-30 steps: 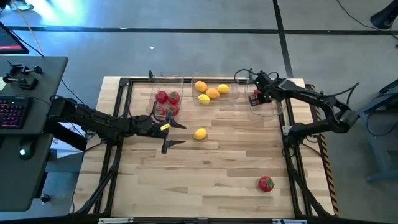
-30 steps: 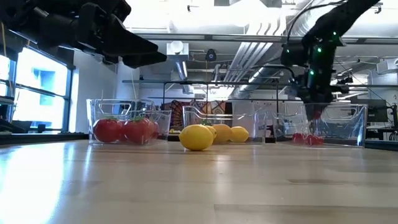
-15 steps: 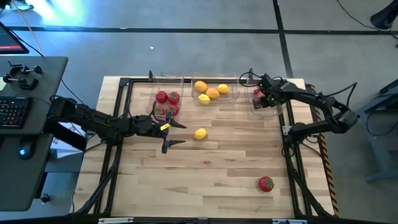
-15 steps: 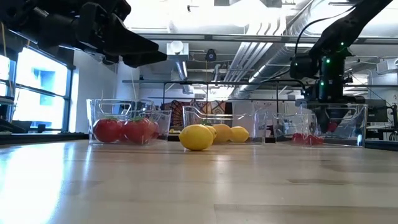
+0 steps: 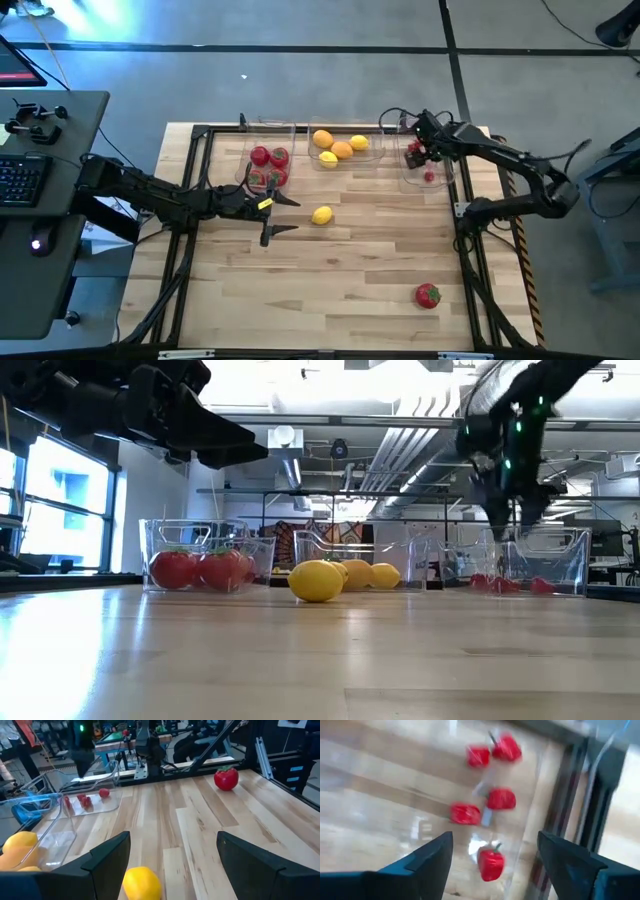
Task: Sort produce into baskets
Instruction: Put the yellow lemon into the center transparent bin
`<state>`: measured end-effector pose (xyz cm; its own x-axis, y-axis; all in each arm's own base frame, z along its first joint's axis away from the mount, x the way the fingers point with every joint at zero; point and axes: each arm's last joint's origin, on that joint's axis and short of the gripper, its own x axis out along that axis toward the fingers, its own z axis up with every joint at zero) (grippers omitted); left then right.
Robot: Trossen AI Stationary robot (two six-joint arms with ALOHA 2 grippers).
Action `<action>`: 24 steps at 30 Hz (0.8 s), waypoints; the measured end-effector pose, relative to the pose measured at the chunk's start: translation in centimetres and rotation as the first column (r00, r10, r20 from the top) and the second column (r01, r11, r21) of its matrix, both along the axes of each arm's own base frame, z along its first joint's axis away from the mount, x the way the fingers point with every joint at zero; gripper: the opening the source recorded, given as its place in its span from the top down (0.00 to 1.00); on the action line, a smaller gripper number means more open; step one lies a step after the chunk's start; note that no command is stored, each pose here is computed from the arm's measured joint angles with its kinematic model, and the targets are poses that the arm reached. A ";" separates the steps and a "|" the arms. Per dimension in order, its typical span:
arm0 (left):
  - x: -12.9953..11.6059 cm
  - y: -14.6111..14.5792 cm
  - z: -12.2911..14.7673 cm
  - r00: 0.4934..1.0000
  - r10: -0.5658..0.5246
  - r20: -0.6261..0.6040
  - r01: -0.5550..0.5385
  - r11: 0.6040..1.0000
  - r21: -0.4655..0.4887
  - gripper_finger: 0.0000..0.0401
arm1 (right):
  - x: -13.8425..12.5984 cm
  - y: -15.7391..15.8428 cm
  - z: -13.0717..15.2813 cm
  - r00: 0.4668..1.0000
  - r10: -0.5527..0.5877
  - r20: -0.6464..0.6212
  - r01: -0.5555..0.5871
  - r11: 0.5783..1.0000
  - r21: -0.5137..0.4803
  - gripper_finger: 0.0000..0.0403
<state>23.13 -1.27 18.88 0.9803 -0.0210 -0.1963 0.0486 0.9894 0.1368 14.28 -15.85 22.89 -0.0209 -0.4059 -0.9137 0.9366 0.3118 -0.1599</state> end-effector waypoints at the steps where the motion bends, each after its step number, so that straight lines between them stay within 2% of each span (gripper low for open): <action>1: 0.0 0.0 0.0 1.000 0.000 0.000 0.000 1.000 0.000 0.30 | 0.4 0.4 0.9 0.999 0.033 0.014 -0.033 0.999 -0.028 0.30; 4: 0.0 0.0 0.0 1.000 -0.001 0.000 0.001 1.000 0.007 0.30 | 1.8 2.0 3.0 0.982 0.177 0.068 -0.169 0.980 -0.107 0.31; 8: -0.1 0.1 -0.2 1.000 0.002 -0.005 -0.002 1.000 0.010 0.30 | 4.2 4.6 4.2 0.919 0.359 0.161 -0.324 0.923 -0.206 0.32; 11: -0.6 0.4 -1.0 1.000 0.017 -0.026 -0.017 1.000 0.007 0.30 | 6.6 6.5 4.6 0.839 0.501 0.211 -0.437 0.852 -0.287 0.32; 14: -1.2 0.8 -1.7 0.999 0.041 -0.023 -0.041 0.999 -0.018 0.33 | 9.2 8.4 4.5 0.731 0.628 0.267 -0.538 0.771 -0.342 0.32; 17: -1.7 0.9 -2.2 0.999 0.046 -0.029 -0.047 0.998 -0.032 0.37 | 11.8 10.2 3.6 0.639 0.711 0.294 -0.607 0.701 -0.375 0.32; 24: -2.3 0.8 -2.1 1.000 0.026 -0.012 -0.027 0.998 -0.052 0.44 | 16.9 13.9 -1.8 0.509 0.832 0.219 -0.757 0.555 -0.346 0.31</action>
